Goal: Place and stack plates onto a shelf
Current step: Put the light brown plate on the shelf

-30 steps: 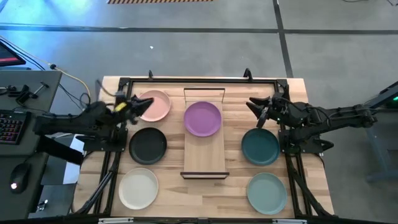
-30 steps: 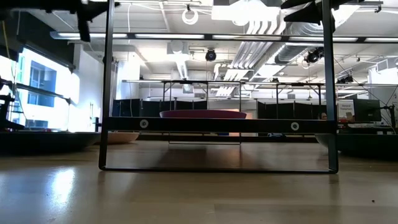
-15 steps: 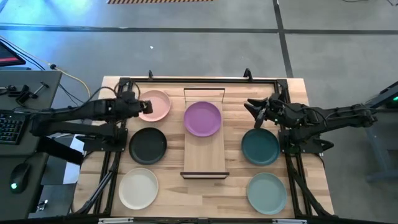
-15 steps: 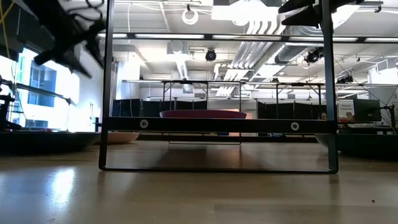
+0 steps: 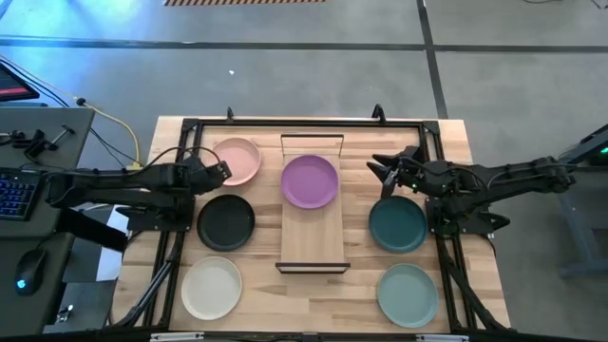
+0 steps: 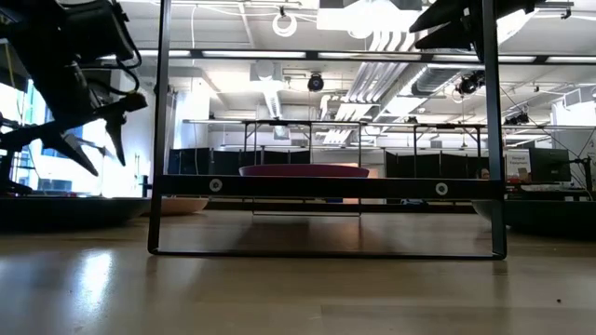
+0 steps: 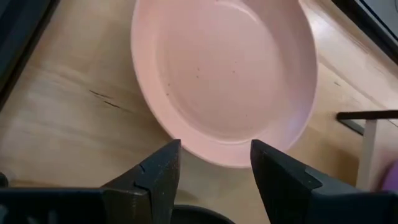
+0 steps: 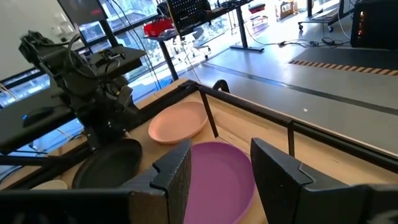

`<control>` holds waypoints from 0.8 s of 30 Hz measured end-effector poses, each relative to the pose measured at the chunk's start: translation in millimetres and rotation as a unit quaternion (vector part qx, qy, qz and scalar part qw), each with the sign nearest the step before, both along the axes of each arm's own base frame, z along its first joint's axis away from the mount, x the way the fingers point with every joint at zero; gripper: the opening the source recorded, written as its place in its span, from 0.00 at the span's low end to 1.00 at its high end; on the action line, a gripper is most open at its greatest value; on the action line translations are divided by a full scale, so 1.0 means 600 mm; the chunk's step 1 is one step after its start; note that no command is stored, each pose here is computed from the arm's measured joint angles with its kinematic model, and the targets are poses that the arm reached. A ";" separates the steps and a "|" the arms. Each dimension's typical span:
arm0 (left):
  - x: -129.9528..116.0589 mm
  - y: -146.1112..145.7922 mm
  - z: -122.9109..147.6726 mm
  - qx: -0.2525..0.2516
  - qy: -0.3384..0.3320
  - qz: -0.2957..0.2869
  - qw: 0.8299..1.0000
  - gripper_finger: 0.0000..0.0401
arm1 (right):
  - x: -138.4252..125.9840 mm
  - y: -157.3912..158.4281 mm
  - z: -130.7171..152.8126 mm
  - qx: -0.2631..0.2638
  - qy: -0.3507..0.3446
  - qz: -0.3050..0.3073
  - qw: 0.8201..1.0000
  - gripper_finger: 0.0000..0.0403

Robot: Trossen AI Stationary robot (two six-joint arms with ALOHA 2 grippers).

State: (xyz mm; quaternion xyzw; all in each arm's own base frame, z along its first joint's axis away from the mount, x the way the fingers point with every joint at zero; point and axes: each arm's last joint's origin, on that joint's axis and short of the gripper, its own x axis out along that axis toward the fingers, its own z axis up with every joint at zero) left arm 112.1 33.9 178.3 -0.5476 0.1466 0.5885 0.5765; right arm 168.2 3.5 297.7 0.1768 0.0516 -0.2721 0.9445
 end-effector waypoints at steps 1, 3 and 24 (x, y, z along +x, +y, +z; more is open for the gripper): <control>0.001 0.000 -0.003 -0.002 0.004 0.002 1.000 0.46 | 0.001 0.000 -0.001 -0.001 0.002 0.000 1.000 0.36; 0.003 0.001 -0.014 -0.008 0.017 0.011 1.000 0.46 | 0.003 0.000 -0.003 -0.001 0.006 0.000 1.000 0.36; 0.027 0.022 -0.063 -0.046 0.035 0.140 0.988 0.46 | 0.005 0.001 -0.005 -0.029 0.029 0.006 0.999 0.36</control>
